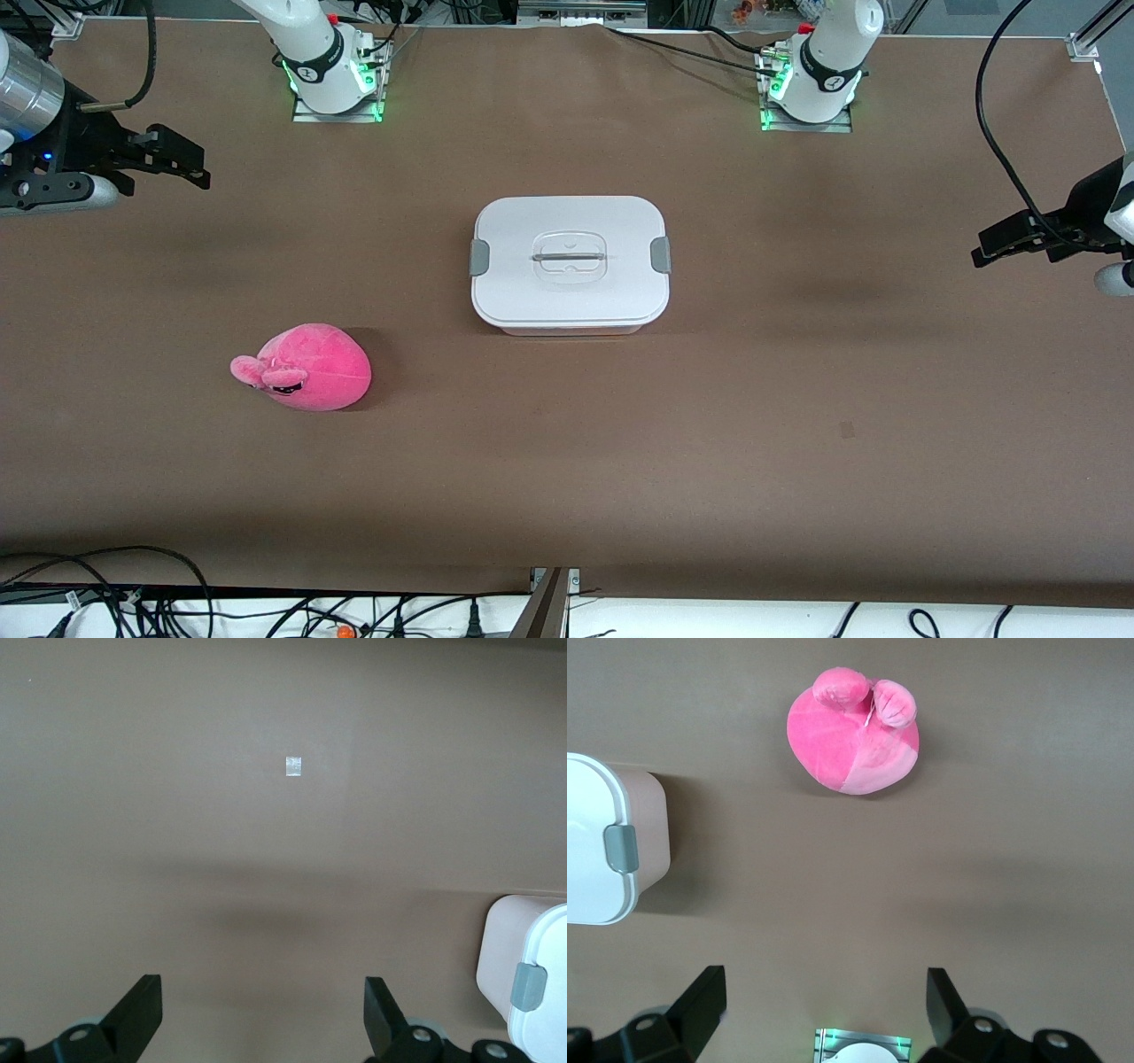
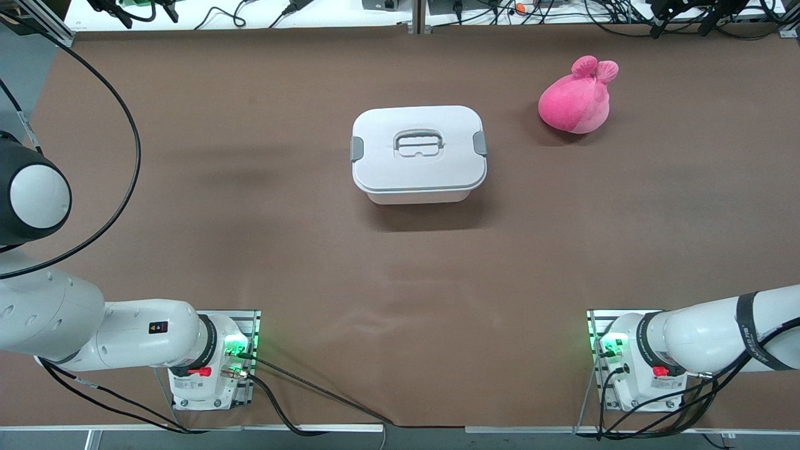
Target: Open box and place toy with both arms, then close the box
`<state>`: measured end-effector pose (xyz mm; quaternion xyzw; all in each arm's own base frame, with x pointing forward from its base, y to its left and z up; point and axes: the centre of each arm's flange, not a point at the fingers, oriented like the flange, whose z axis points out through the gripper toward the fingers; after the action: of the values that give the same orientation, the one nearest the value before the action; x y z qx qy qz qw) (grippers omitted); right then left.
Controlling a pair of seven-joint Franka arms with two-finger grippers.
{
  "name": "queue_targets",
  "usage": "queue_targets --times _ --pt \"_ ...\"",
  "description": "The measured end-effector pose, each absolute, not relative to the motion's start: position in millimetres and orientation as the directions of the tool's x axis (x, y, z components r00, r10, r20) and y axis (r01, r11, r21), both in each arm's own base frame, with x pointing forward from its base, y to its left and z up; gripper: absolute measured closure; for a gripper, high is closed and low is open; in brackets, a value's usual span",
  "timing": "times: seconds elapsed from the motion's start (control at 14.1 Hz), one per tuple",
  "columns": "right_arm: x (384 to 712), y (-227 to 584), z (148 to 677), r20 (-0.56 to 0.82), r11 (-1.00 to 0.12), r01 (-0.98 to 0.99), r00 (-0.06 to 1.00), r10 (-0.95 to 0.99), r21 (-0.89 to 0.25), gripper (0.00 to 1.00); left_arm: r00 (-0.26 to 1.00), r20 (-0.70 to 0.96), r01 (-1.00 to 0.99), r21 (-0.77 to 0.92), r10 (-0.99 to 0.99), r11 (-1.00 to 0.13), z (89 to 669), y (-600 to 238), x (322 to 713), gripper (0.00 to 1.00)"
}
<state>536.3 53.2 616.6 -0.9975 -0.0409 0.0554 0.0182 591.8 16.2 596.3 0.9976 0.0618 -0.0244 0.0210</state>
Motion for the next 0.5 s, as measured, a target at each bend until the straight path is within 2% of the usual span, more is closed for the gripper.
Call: queue_targets --times 0.28,0.5 --pt "536.9 50.6 613.7 -0.119 -0.994 0.109 0.987 0.111 -0.02 0.0 0.993 -0.061 0.106 0.039 0.103 -0.994 590.9 5.1 594.3 0.0" --pt "537.4 48.8 612.8 -0.122 -0.991 0.132 0.984 0.133 -0.011 0.0 0.995 -0.091 0.043 0.038 0.039 -0.998 575.7 -32.6 599.1 0.0"
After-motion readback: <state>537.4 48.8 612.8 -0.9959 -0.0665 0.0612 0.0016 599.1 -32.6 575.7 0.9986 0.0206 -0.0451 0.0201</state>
